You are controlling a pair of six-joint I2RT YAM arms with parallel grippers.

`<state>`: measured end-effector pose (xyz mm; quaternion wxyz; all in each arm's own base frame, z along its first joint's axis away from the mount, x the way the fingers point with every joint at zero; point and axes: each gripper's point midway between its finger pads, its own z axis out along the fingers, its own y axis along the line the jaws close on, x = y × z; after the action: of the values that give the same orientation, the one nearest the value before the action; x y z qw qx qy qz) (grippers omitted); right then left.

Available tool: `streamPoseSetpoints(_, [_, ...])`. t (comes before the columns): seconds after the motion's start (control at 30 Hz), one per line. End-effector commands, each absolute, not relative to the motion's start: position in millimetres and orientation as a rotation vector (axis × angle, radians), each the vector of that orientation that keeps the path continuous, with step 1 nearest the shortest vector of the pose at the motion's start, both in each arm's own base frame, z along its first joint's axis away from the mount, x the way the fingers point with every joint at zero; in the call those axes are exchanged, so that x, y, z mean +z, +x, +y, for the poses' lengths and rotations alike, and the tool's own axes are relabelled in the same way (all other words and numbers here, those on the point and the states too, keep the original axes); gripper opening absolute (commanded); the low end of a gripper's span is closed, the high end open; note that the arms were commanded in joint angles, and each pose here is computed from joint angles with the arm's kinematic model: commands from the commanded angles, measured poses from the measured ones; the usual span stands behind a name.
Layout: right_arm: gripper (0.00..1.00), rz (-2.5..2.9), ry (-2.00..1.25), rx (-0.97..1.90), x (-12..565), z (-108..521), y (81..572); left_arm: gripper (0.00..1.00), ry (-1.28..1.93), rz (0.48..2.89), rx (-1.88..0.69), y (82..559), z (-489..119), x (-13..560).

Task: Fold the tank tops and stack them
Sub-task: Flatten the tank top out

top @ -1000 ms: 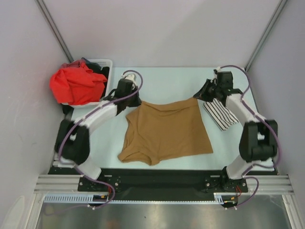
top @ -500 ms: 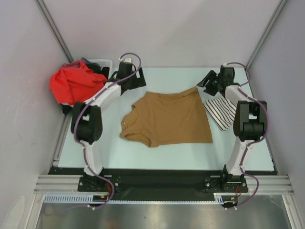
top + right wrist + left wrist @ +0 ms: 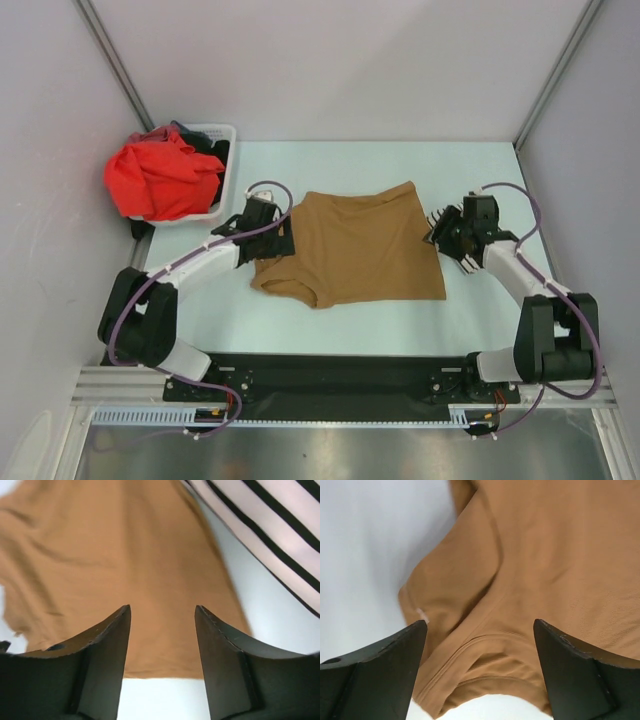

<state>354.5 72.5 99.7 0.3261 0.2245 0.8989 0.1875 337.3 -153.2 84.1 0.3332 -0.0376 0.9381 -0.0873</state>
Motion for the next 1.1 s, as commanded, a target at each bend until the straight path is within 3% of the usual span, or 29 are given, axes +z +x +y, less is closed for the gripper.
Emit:
streamPoseSetpoints(0.0, [0.58,2.381,0.708,0.328,81,44,327,0.90,-0.173,2.415,-0.210,337,-142,85])
streamPoseSetpoints(0.33, [0.56,2.400,0.932,0.294,52,40,264,0.91,-0.306,2.388,-0.177,309,-120,62])
streamPoseSetpoints(0.77, [0.50,2.435,1.112,0.209,18,35,243,0.87,-0.421,2.356,-0.315,267,-106,45])
streamPoseSetpoints(0.83, [0.36,2.438,1.131,0.218,14,36,243,0.79,-0.415,2.363,-0.311,263,-105,44])
streamPoseSetpoints(0.9, [0.15,2.450,1.144,0.215,12,37,240,0.63,-0.410,2.369,-0.312,259,-104,40])
streamPoseSetpoints(0.97, [0.08,2.438,1.148,0.202,14,35,239,0.52,-0.416,2.361,-0.308,256,-101,37])
streamPoseSetpoints(1.07, [0.05,2.411,1.157,0.197,18,31,234,0.49,-0.426,2.349,-0.315,256,-101,36])
